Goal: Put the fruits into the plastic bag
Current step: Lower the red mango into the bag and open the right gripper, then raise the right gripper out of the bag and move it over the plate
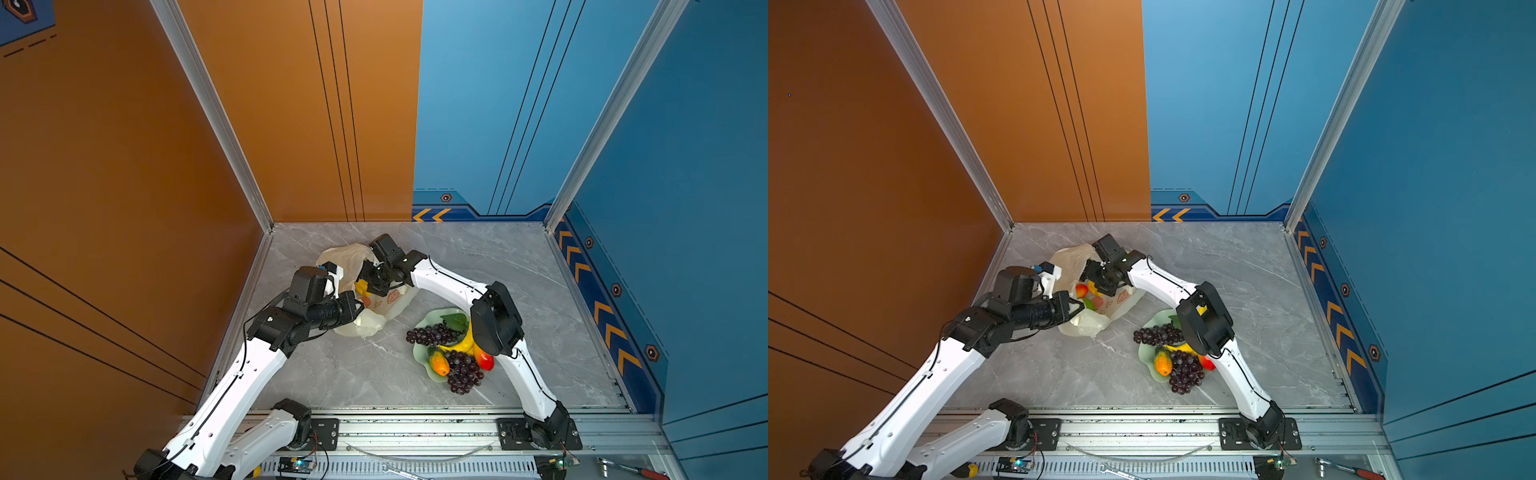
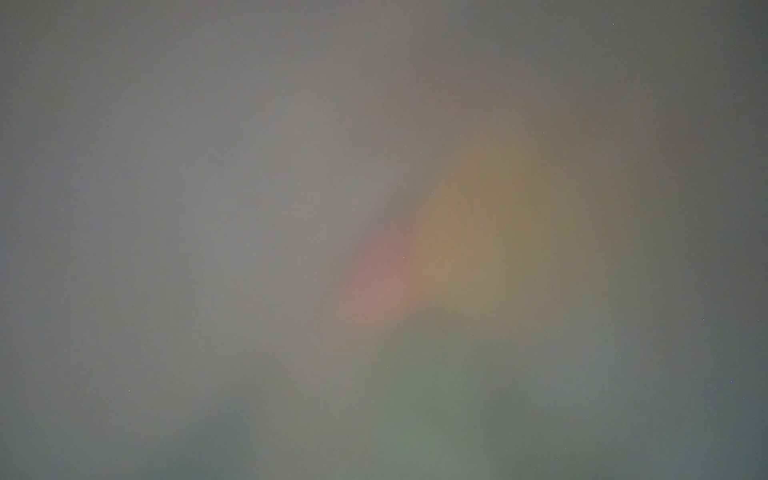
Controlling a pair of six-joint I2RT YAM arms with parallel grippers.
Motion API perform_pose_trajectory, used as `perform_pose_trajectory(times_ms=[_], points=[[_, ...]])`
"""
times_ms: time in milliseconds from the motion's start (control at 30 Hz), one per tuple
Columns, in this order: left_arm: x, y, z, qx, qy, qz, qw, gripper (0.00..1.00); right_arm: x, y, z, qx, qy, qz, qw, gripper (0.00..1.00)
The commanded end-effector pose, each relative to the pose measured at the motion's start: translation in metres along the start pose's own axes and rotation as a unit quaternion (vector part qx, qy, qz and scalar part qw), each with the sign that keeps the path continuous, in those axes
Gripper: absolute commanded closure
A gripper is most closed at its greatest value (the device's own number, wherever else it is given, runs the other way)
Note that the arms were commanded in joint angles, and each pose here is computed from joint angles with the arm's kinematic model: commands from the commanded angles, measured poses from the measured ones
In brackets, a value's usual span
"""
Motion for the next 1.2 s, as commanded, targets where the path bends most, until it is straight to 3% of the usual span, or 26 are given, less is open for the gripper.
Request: perform_pose_trajectory(times_ms=[0, 533, 1067, 1167], points=[[0.001, -0.007, -0.006, -0.019, 0.009, -0.003, 1.0, 1.0, 0.014, -0.042, 0.022, 0.018, -0.016, -0.04, 0.999, 0.19], [0.003, -0.014, -0.002, -0.022, 0.001, -0.017, 1.0, 1.0, 0.014, -0.107, -0.001, -0.069, -0.078, -0.06, 0.993, 0.18], [0.003, -0.011, 0.0, -0.019, -0.001, -0.012, 1.0, 1.0, 0.037, -0.168, -0.015, -0.111, -0.11, -0.095, 0.983, 0.16], [0.004, -0.011, -0.001, -0.02, 0.0, -0.014, 1.0, 1.0, 0.031, -0.182, -0.008, -0.111, -0.116, -0.089, 0.983, 0.12]])
Point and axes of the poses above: each gripper's point midway between its finger pads, its own y axis out along the fingers, its own z axis along the line the jaws close on, x = y × z, the point moved 2 cm from there along -y, back along the fingers, and after that the axes turned 2 degrees about -y, right-handed, at the moved point
